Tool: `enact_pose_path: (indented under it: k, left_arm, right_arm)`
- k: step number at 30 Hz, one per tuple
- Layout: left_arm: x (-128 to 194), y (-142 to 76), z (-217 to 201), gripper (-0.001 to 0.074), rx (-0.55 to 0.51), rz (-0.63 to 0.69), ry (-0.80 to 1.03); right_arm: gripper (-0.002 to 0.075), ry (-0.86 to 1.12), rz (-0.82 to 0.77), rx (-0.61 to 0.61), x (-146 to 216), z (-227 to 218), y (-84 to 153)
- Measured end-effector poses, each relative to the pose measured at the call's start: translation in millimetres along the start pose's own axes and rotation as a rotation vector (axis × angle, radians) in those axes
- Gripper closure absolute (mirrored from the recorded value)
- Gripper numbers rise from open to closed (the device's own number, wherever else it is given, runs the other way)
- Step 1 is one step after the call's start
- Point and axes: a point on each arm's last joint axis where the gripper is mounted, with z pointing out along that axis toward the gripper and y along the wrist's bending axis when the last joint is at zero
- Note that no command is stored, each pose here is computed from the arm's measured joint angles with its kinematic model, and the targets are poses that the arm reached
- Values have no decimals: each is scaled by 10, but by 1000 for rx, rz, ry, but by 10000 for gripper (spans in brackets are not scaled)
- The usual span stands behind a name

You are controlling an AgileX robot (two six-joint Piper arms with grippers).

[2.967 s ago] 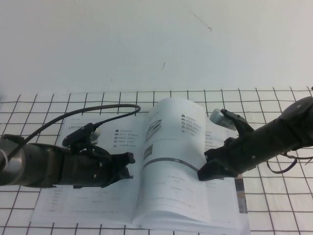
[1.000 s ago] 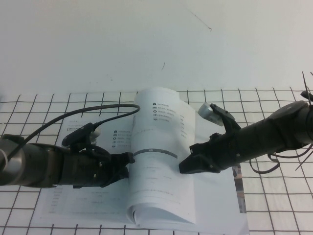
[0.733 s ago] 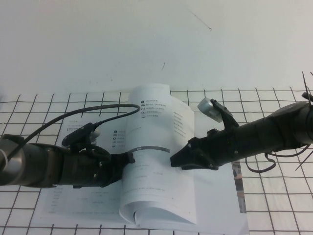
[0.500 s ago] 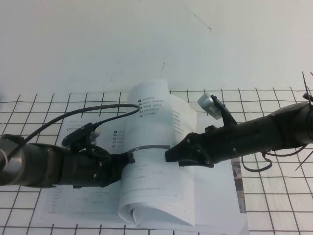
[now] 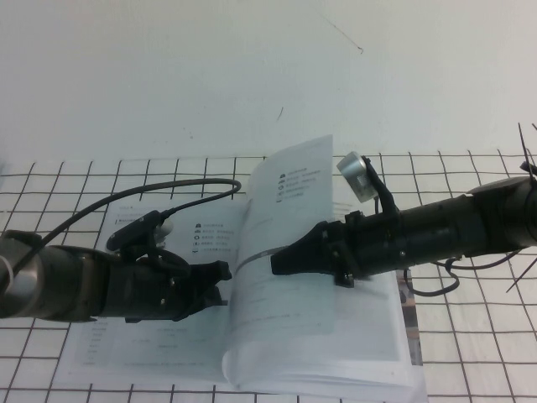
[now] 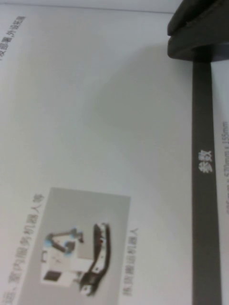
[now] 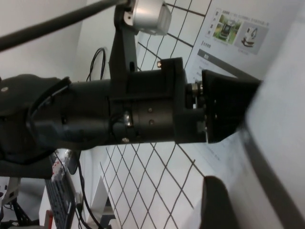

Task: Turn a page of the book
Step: Open the closed book

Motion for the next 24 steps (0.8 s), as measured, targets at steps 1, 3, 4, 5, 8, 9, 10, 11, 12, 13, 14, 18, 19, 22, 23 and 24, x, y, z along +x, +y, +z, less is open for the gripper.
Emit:
enact_pose_path:
  k: [1, 3, 4, 5, 8, 9, 10, 11, 12, 13, 14, 18, 19, 22, 23, 24]
  left_arm:
    - [0, 0, 0, 738, 0, 0, 0]
    - [0, 0, 0, 738, 0, 0, 0]
    - [0, 0, 0, 738, 0, 0, 0]
    - [0, 0, 0, 738, 0, 2, 0]
    - [0, 0, 0, 738, 0, 2, 0]
    - [0, 0, 0, 738, 0, 2, 0]
    - [0, 0, 0, 738, 0, 2, 0]
    - [0, 0, 0, 738, 0, 2, 0]
    - [0, 0, 0, 738, 0, 2, 0]
    - [0, 0, 0, 738, 0, 2, 0]
    - [0, 0, 0, 738, 0, 2, 0]
    - [0, 0, 0, 738, 0, 2, 0]
    - [0, 0, 0, 738, 0, 2, 0]
    - [0, 0, 0, 738, 0, 4, 0]
    - [1, -1, 0, 738, 2, 7, 1]
    - [2, -3, 0, 738, 3, 11, 2]
  right_arm:
    - [342, 2, 0, -4, 2, 0, 4]
    - [342, 3, -3, -9, 2, -3, 15]
    - [342, 0, -10, -10, -6, -14, 42]
    - [342, -3, -18, -12, -12, -25, 66]
    - [342, -18, -57, -19, -41, -76, 189]
    - [342, -23, -70, -22, -48, -92, 225]
    - [342, -25, -76, -23, -53, -102, 249]
    - [342, -27, -80, -24, -56, -109, 265]
    - [342, -28, -84, -27, -58, -115, 281]
    - [342, -26, -84, -31, -56, -115, 285]
    - [342, -22, -84, -38, -52, -115, 290]
    - [342, -18, -82, -48, -48, -118, 304]
    - [342, -18, -80, -48, -48, -118, 304]
    - [342, -19, -80, -45, -49, -116, 302]
    - [342, -24, -77, -48, -53, -116, 305]
    - [342, -32, -76, -54, -59, -111, 313]
